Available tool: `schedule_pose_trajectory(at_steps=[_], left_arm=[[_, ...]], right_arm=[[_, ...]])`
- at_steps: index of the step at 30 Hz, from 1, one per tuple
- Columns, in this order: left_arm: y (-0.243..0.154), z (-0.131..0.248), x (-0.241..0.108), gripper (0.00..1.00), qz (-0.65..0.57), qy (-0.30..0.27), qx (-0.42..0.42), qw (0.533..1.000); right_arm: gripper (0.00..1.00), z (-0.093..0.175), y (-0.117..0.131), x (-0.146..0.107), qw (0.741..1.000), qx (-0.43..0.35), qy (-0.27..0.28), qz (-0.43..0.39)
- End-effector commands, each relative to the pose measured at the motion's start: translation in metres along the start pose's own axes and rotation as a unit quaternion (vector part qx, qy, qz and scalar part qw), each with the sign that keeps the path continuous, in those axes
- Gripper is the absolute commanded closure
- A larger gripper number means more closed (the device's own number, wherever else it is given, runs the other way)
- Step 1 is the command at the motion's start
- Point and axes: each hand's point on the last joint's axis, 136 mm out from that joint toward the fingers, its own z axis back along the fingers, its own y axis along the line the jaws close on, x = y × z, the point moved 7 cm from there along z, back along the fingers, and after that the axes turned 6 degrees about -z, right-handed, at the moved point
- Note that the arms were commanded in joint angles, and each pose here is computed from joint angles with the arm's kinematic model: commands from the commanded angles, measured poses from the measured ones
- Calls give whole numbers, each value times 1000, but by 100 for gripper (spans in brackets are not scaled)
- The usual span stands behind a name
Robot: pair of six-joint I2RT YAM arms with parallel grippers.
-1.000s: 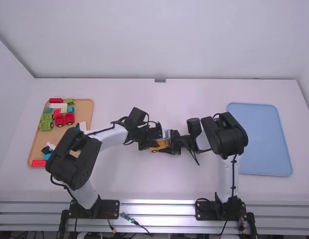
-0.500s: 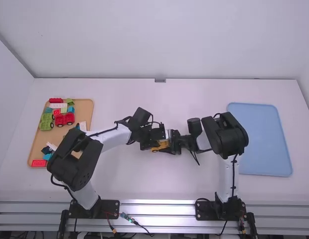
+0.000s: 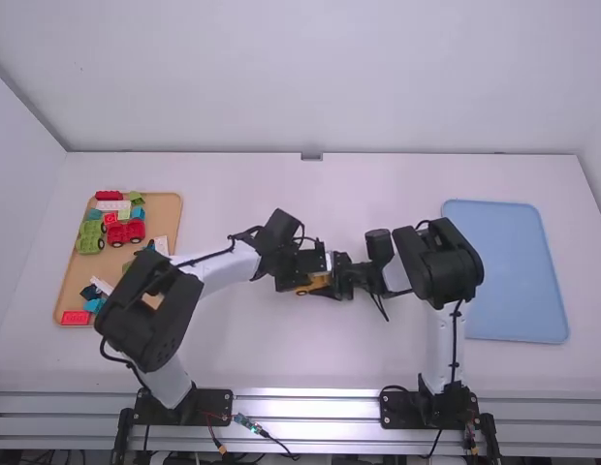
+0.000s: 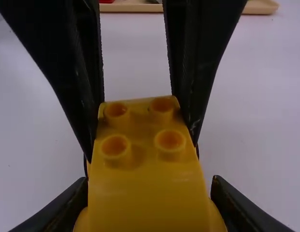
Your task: Assemble lego blocks to make yellow taxi
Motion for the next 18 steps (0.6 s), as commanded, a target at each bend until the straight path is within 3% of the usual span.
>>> schedule_pose_trajectory(at_steps=[1,13,14,16,18], left_arm=[[-20,-23,-4,98,-4,38,-32,999],[-15,-21,3,98,-5,3,-30,1000],[-14,-21,3,96,-5,3,-28,1000],[-14,-21,4,81,-5,3,-26,1000],[-13,-21,4,77,-5,2,-25,1000]], right_arm=[[63,-5,3,-9,1000,-5,21,-23],[63,-5,3,-9,1000,-4,21,-23],[63,-5,3,-9,1000,-4,21,-23],[62,-5,3,-9,1000,-4,21,-23],[62,-5,3,-9,1000,-5,21,-23]])
